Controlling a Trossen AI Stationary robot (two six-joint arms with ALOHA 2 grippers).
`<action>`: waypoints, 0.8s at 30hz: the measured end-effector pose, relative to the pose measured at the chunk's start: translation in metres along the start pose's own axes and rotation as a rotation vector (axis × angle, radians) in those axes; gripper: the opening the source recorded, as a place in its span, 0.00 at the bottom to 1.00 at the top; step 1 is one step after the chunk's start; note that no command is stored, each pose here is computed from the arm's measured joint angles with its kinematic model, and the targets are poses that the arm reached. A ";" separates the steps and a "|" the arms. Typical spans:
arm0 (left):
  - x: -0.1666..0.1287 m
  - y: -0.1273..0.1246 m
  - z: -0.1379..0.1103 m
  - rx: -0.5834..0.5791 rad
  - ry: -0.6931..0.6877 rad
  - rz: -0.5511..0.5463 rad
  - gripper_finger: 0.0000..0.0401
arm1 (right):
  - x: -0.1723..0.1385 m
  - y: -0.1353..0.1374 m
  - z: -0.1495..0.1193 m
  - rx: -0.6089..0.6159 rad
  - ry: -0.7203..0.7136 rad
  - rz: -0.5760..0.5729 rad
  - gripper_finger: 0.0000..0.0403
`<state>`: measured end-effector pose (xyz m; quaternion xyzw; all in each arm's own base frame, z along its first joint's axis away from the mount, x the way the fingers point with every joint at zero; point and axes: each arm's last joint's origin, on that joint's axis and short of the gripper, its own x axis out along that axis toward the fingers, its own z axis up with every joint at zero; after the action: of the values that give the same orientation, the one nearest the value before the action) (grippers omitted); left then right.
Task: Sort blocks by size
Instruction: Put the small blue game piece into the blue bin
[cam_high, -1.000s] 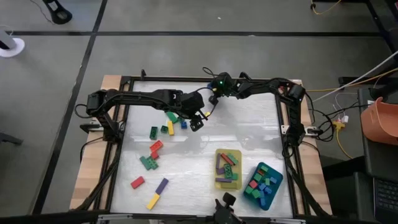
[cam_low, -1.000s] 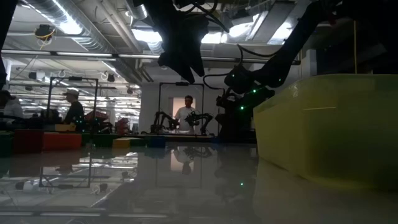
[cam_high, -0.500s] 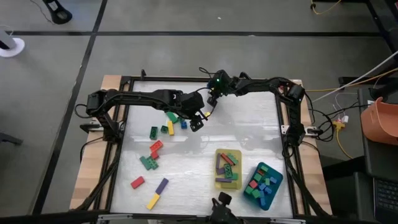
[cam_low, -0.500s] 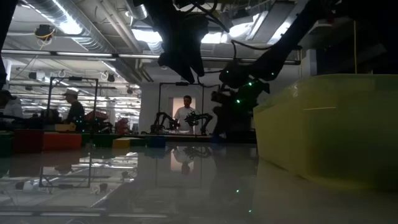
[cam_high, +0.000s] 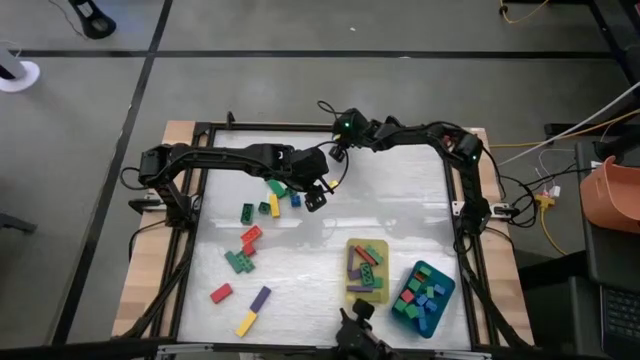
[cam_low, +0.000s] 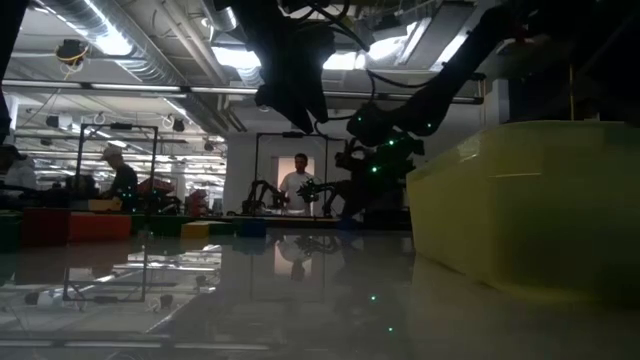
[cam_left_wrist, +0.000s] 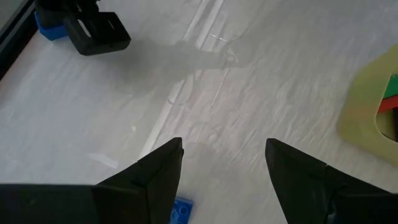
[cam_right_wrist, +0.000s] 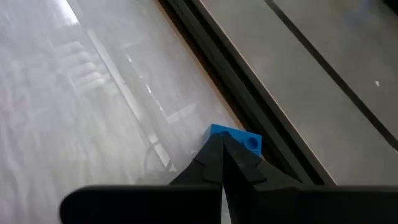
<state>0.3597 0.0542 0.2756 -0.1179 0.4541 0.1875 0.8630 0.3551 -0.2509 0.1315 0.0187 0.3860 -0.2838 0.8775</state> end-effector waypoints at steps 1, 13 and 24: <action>0.000 0.000 0.000 0.001 0.000 0.000 0.55 | 0.000 0.000 0.001 0.000 0.001 0.001 0.01; 0.000 0.000 0.000 0.002 0.002 0.000 0.55 | -0.009 0.006 0.007 0.040 0.155 0.216 0.01; 0.000 0.000 0.000 0.019 0.005 0.003 0.55 | -0.035 0.052 0.003 -0.001 0.475 0.517 0.01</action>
<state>0.3593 0.0545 0.2752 -0.1097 0.4581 0.1840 0.8627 0.3644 -0.1912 0.1482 0.1806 0.5621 -0.0398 0.8062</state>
